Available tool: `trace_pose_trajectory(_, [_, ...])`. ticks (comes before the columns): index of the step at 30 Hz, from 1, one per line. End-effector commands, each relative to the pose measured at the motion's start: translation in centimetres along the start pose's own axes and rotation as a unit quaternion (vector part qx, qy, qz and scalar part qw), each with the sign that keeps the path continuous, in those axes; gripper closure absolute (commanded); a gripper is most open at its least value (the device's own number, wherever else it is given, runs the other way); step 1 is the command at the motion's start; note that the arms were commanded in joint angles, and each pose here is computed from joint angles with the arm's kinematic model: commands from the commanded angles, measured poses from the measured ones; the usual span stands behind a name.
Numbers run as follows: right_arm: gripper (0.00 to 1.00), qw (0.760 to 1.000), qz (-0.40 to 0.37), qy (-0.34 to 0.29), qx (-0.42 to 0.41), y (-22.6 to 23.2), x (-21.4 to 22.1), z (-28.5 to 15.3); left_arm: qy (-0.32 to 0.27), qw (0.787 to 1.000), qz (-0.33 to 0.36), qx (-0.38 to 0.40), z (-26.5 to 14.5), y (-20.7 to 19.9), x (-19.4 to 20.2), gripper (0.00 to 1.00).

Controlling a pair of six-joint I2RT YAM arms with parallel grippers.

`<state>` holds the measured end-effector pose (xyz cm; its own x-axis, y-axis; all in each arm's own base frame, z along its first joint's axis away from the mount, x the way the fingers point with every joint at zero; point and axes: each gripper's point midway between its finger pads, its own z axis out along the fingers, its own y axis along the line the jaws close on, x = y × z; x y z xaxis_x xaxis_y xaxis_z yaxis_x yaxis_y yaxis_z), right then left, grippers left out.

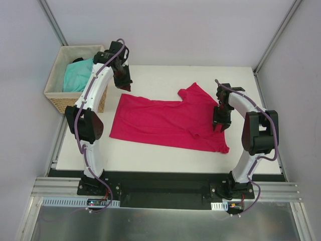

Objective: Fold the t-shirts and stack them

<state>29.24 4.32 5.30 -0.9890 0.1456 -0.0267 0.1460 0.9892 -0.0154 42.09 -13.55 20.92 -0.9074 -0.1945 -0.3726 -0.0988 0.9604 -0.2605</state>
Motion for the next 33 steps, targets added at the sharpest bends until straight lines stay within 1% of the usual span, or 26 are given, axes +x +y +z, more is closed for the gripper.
trace_pose_trajectory(1, [0.58,1.0,0.009,-0.012,0.004,-0.5,-0.1,-0.7,-0.023,1.0,0.001,-0.001,-2.5,0.2,-0.1,0.98])
trace_pose_trajectory(4, [0.61,1.0,0.009,-0.011,-0.001,-0.3,-0.2,-0.5,-0.026,1.0,0.001,-0.001,-2.7,0.2,-0.1,0.98])
trace_pose_trajectory(8, [0.68,1.0,0.008,-0.011,-0.003,-0.2,-0.2,-0.3,-0.027,1.0,0.0,0.0,-2.8,0.2,-0.1,0.99])
trace_pose_trajectory(16, [0.71,1.0,0.01,-0.006,-0.01,-0.1,0.2,0.1,-0.03,1.0,0.0,-0.006,-3.4,0.4,0.0,0.99])
trace_pose_trajectory(18, [0.74,1.0,0.01,-0.005,-0.008,-0.2,0.2,0.2,-0.031,0.999,-0.001,-0.007,-3.5,0.5,0.1,1.0])
trace_pose_trajectory(19, [0.78,1.0,0.011,-0.008,-0.009,-0.2,0.1,0.3,-0.029,1.0,-0.001,-0.008,-3.4,0.5,0.1,1.0])
trace_pose_trajectory(22, [0.82,1.0,0.01,-0.003,-0.025,0.5,0.0,0.4,-0.029,1.0,-0.002,-0.008,-3.6,0.5,0.2,0.99])
trace_pose_trajectory(27, [0.89,0.999,0.012,-0.012,-0.029,0.7,-0.8,0.2,-0.029,1.0,-0.002,-0.007,-3.6,0.5,0.4,0.99])
trace_pose_trajectory(28, [0.93,0.999,0.012,-0.015,-0.029,0.7,-1.0,0.1,-0.027,1.0,-0.001,-0.008,-3.5,0.5,0.4,1.0])
trace_pose_trajectory(31, [0.99,0.999,0.012,-0.023,-0.033,0.8,-1.5,-0.4,-0.026,1.0,-0.002,-0.008,-3.5,0.5,0.5,1.0])
trace_pose_trajectory(33, [0.99,0.999,0.012,-0.033,-0.037,1.0,-2.2,-0.9,-0.023,1.0,-0.003,-0.006,-3.3,0.4,0.5,1.0])
